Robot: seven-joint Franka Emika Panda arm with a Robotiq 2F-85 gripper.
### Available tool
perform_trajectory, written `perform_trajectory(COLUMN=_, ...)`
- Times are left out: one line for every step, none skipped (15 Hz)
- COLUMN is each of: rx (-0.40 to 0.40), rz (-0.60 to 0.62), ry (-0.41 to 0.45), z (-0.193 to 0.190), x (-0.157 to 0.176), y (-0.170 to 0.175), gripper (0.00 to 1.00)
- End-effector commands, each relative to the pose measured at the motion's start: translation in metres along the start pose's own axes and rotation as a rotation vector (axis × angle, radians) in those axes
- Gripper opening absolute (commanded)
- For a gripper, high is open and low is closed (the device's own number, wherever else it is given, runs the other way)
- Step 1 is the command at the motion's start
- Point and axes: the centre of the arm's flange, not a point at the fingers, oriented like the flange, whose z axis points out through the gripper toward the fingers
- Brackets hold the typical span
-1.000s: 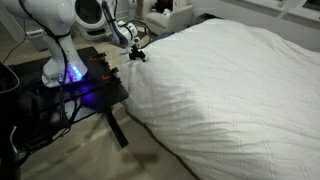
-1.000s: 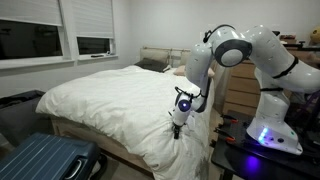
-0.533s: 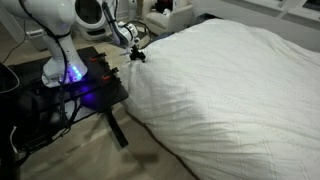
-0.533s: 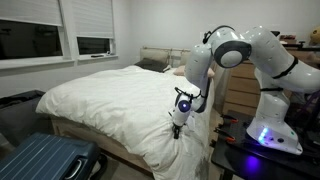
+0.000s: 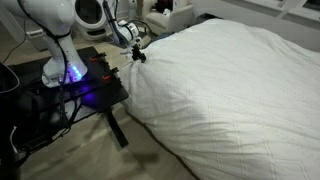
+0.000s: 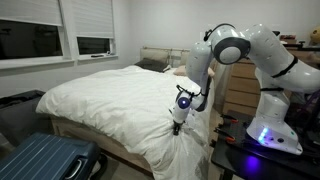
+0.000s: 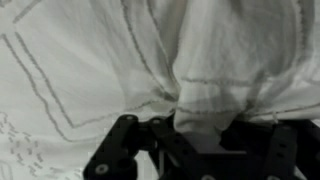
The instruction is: Uncover the right corner of the bed
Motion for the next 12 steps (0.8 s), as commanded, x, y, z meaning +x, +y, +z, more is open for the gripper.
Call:
perform_trajectory(rx=0.038, rz=0.032, ry=-0.112, z=-0.005, x=0.0, y=0.04, gripper=0.0)
perform_trajectory(rx=0.059, rz=0.04, ry=-0.13, z=-0.012, x=-0.001, y=0.049, gripper=0.0)
perform_trajectory(rx=0.085, rz=0.049, ry=-0.148, z=-0.02, x=-0.001, y=0.061, gripper=0.0)
perform_trajectory(rx=0.108, rz=0.057, ry=-0.16, z=-0.025, x=-0.003, y=0.069, gripper=0.0)
perform_trajectory(rx=0.131, rz=0.063, ry=-0.177, z=-0.032, x=-0.005, y=0.081, gripper=0.0)
perform_trajectory(rx=0.149, rz=0.069, ry=-0.193, z=-0.039, x=-0.007, y=0.093, gripper=0.0)
perform_trajectory(rx=0.163, rz=0.079, ry=-0.205, z=-0.044, x=-0.011, y=0.105, gripper=0.0)
perform_trajectory(rx=0.17, rz=0.086, ry=-0.219, z=-0.051, x=-0.012, y=0.117, gripper=0.0)
perform_trajectory(rx=0.179, rz=0.098, ry=-0.224, z=-0.056, x=-0.014, y=0.13, gripper=0.0)
perform_trajectory(rx=0.191, rz=0.11, ry=-0.232, z=-0.059, x=-0.015, y=0.139, gripper=0.0)
perform_trajectory(rx=0.198, rz=0.121, ry=-0.238, z=-0.063, x=-0.016, y=0.149, gripper=0.0)
perform_trajectory(rx=0.203, rz=0.133, ry=-0.244, z=-0.066, x=-0.017, y=0.157, gripper=0.0)
